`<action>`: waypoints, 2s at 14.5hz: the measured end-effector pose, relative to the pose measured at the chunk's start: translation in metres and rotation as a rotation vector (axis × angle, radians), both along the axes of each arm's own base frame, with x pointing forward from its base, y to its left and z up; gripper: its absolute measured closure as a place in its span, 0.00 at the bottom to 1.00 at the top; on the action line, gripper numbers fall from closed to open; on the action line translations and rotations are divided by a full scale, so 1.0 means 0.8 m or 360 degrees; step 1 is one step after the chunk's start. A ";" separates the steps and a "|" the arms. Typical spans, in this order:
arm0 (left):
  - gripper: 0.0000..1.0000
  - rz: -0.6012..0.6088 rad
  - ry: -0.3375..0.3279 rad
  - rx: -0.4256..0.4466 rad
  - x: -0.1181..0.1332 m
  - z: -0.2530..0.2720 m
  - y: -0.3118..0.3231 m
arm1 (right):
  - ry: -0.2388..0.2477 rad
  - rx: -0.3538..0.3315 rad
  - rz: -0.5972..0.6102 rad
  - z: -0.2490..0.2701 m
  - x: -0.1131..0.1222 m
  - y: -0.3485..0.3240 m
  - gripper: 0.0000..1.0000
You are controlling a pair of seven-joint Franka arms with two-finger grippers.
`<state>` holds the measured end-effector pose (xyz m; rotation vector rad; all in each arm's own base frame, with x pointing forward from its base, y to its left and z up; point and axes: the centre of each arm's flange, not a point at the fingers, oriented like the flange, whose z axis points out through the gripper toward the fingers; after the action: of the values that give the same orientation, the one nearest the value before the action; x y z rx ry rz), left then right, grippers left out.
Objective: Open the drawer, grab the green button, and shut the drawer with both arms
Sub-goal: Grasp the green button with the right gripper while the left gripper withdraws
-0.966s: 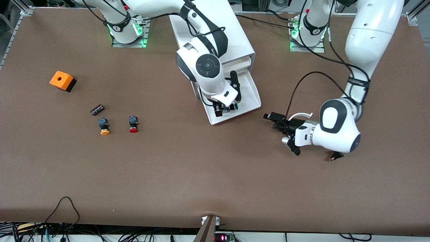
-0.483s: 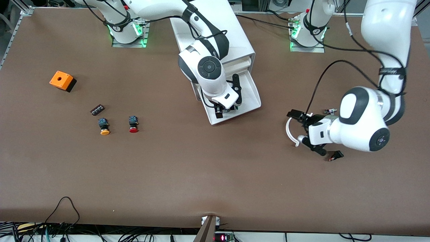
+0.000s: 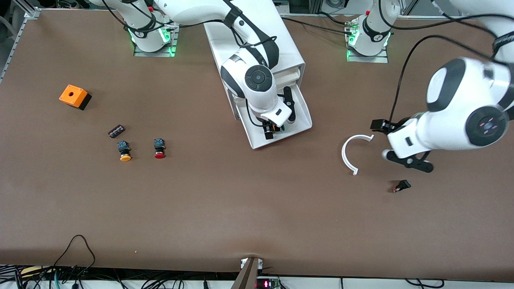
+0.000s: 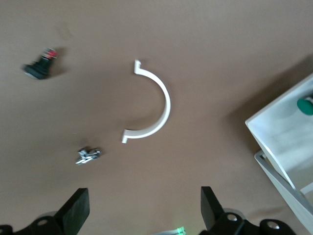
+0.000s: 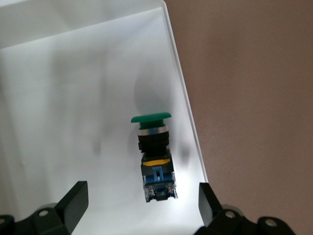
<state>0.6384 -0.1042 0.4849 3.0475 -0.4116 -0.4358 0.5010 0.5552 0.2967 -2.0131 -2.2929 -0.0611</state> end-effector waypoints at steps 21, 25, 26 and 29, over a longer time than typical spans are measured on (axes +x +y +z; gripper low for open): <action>0.00 0.0449 -0.0498 0.0175 -0.098 0.105 0.074 | -0.0129 -0.0116 0.0120 -0.039 -0.005 0.009 0.33; 0.00 0.0456 -0.0501 0.0176 -0.101 0.106 0.077 | -0.0155 -0.0124 0.0164 -0.038 -0.017 0.020 0.47; 0.00 0.0462 -0.0504 0.0176 -0.101 0.107 0.080 | -0.0157 -0.0123 0.0167 -0.038 -0.018 0.022 0.48; 0.00 0.0478 -0.0504 0.0167 -0.101 0.108 0.088 | -0.0159 -0.0122 0.0166 -0.037 -0.018 0.021 0.52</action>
<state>0.5580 -0.0335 0.5713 3.2076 0.0689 0.0422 0.4868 0.5722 0.2669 -1.9641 -2.4945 -0.0688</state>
